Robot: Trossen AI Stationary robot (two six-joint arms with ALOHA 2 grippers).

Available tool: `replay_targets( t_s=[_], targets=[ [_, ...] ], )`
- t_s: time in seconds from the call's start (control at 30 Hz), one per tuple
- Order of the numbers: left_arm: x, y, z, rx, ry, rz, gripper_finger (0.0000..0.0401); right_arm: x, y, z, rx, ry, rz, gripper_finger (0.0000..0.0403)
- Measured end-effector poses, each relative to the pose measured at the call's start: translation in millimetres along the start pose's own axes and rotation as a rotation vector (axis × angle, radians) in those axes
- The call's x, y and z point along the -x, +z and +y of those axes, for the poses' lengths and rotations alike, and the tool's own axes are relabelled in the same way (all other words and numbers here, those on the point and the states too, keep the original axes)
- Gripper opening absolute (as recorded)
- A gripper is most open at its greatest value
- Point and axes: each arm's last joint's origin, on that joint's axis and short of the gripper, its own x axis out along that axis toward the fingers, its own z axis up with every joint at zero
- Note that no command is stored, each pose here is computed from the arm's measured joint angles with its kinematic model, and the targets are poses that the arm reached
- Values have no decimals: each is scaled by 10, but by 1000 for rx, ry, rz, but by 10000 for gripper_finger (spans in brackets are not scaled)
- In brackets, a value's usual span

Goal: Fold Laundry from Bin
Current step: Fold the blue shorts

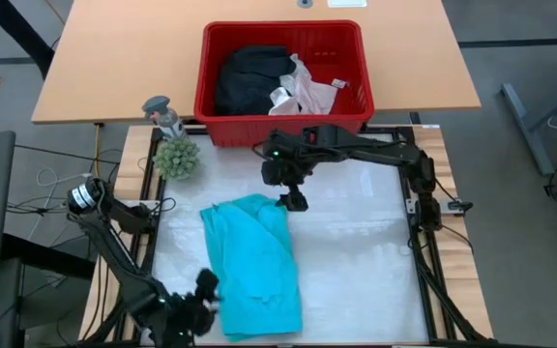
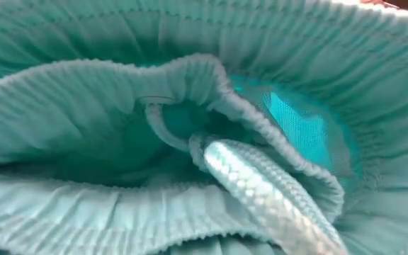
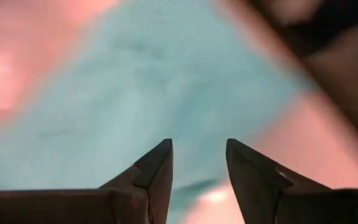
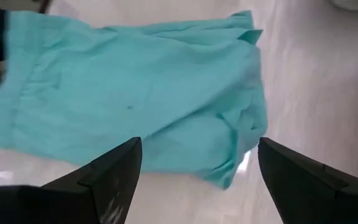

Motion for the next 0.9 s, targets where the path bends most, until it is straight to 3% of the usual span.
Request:
replay_targets(
  t_s=[0.1,0.17,0.3,0.47,0.73,0.9],
  targets=[
    [36,-99,80,-42,199,-50,139,-142,-91,-192,-4,-25,-8,340],
    [-25,-186,114,-19,219,-53,139,-249,-175,-329,-8,-41,-14,340],
    [-255,-432,119,29,202,-54,139,-470,-403,-585,-29,-68,-6,340],
    [-471,-737,143,102,183,-109,139,-762,-625,-781,-61,-43,-110,340],
    [-709,-1091,159,326,28,-198,139,-1133,-904,-738,-74,-34,-135,340],
    [-735,-1153,152,408,-39,-190,139,-1287,-970,-613,-70,-13,-150,340]
  ],
)
